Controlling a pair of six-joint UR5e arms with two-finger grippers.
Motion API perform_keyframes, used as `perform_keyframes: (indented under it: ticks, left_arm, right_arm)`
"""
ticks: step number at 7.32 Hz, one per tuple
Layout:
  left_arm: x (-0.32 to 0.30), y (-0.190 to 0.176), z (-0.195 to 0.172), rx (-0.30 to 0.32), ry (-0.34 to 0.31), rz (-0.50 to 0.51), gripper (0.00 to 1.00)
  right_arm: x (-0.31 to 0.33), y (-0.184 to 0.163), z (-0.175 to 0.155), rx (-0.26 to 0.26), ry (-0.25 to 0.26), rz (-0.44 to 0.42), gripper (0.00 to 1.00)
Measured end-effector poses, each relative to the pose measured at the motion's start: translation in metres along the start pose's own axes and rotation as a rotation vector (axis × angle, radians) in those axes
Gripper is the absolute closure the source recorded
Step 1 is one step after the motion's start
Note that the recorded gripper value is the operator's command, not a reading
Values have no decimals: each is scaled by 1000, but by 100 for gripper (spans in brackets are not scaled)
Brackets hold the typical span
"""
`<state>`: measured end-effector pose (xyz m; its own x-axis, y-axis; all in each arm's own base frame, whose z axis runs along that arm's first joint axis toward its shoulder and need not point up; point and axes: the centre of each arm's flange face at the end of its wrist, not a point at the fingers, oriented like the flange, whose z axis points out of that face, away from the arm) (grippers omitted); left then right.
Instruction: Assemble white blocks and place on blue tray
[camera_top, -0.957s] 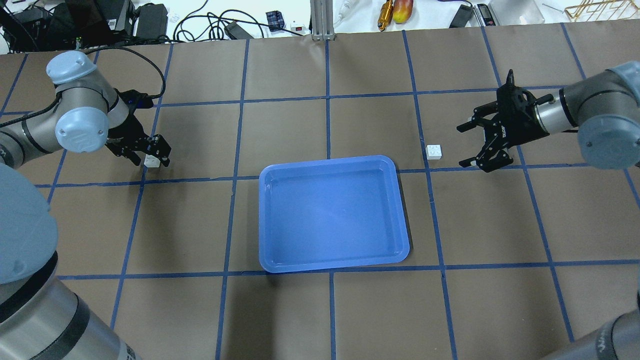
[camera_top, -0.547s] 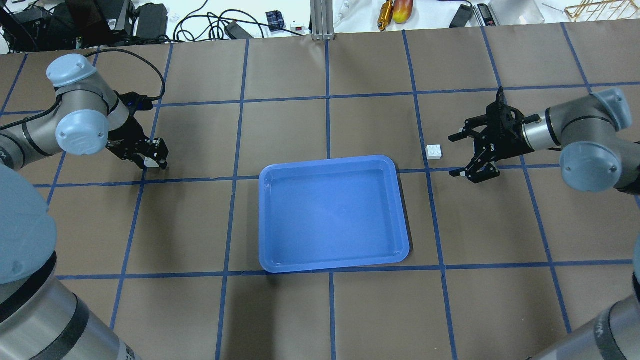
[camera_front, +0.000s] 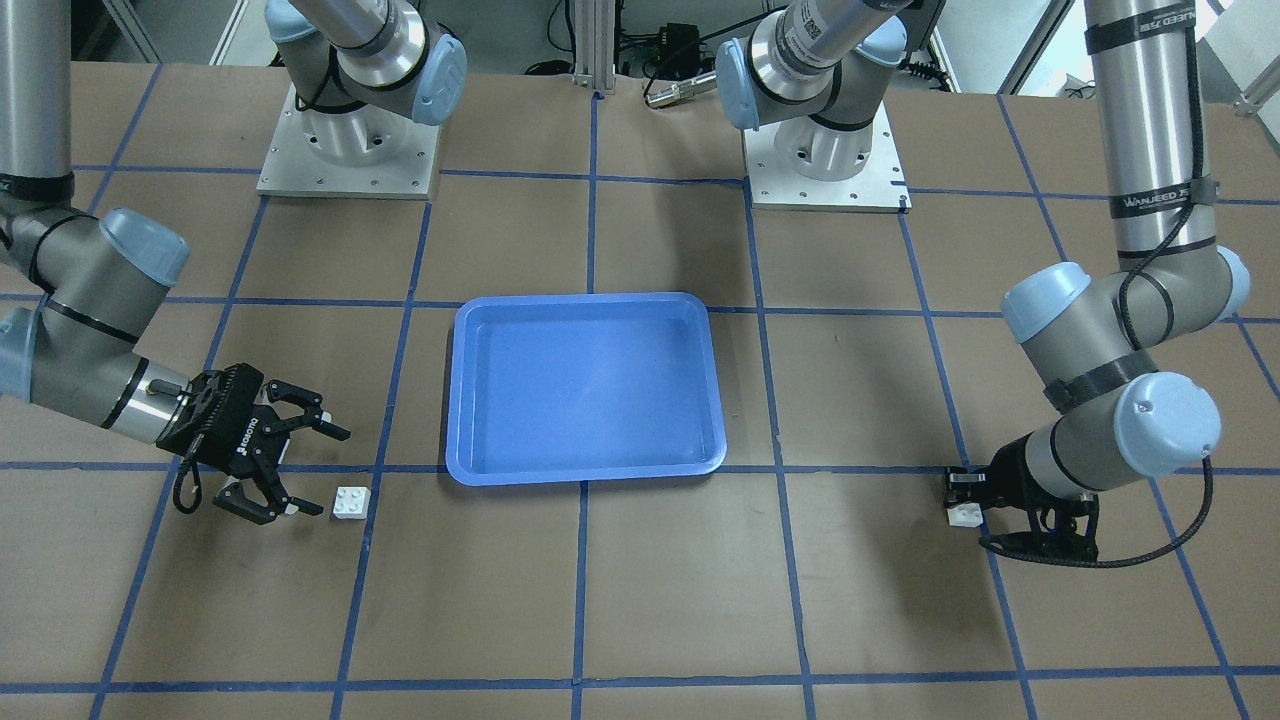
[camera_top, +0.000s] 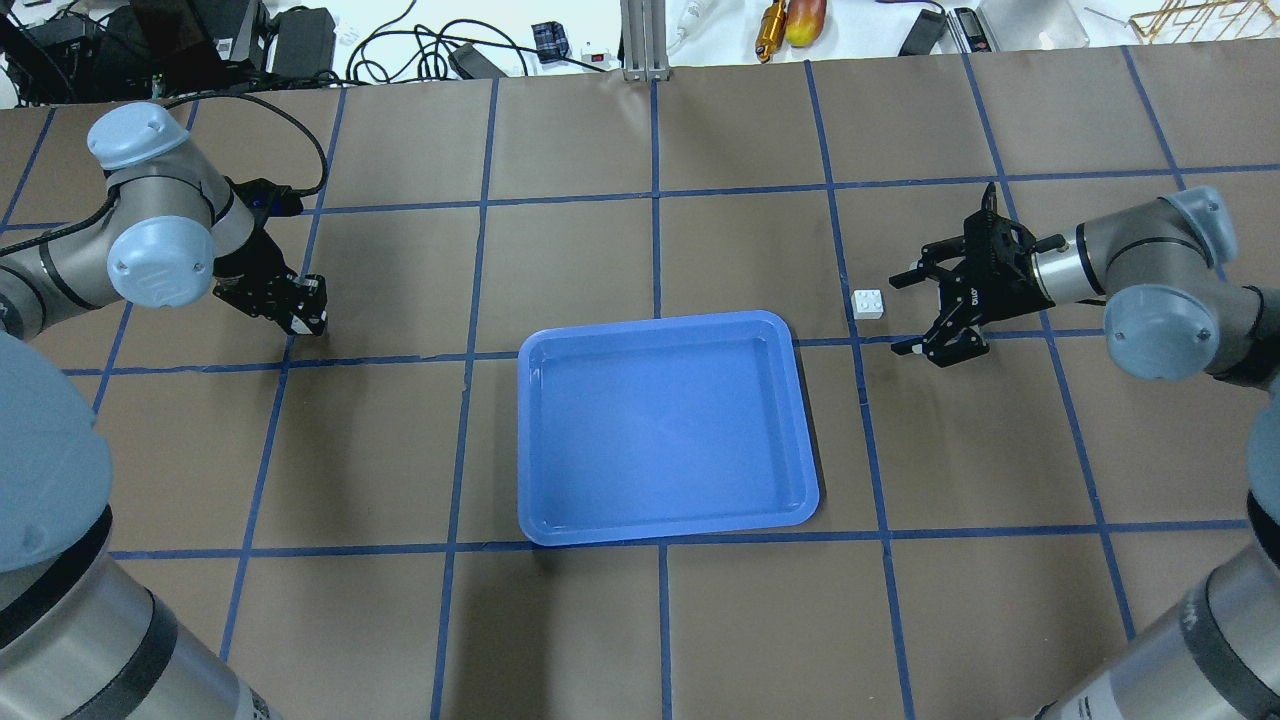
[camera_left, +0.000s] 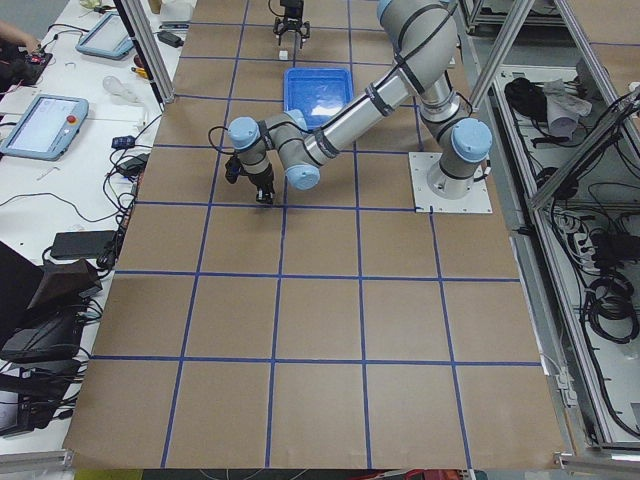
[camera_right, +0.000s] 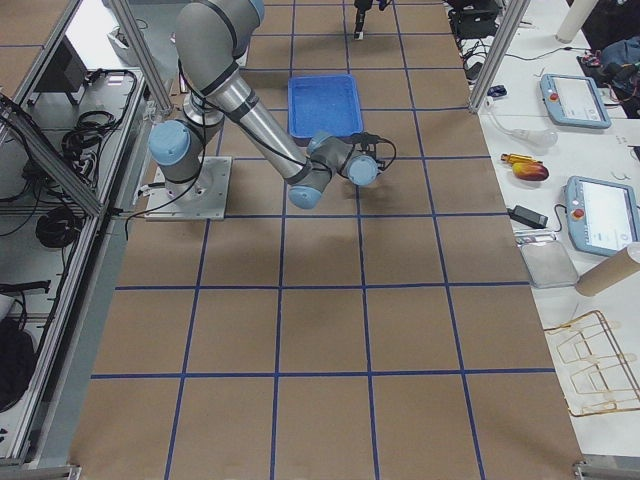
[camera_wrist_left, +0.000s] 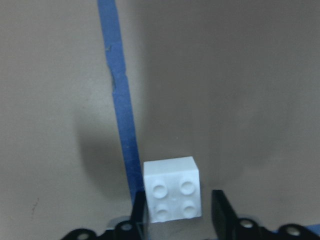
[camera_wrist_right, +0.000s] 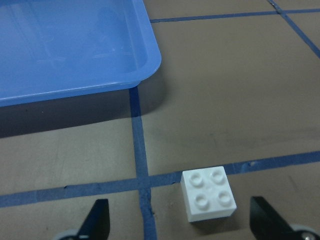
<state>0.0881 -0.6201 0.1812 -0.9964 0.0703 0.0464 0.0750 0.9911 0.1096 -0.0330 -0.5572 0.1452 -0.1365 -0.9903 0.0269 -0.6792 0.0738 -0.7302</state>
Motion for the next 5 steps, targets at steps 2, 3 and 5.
perform_keyframes:
  ticks: [2, 3, 5]
  left_arm:
    - [17, 3, -18, 10, -7, -55, 92]
    - [43, 7, -34, 13, -9, -71, 92]
    - [127, 18, -63, 20, -22, -111, 92]
  right_arm:
    - [10, 6, 5, 16, -5, 3, 0]
    - [17, 7, 11, 21, -16, 4, 0]
    - [26, -2, 27, 29, -72, 14, 0]
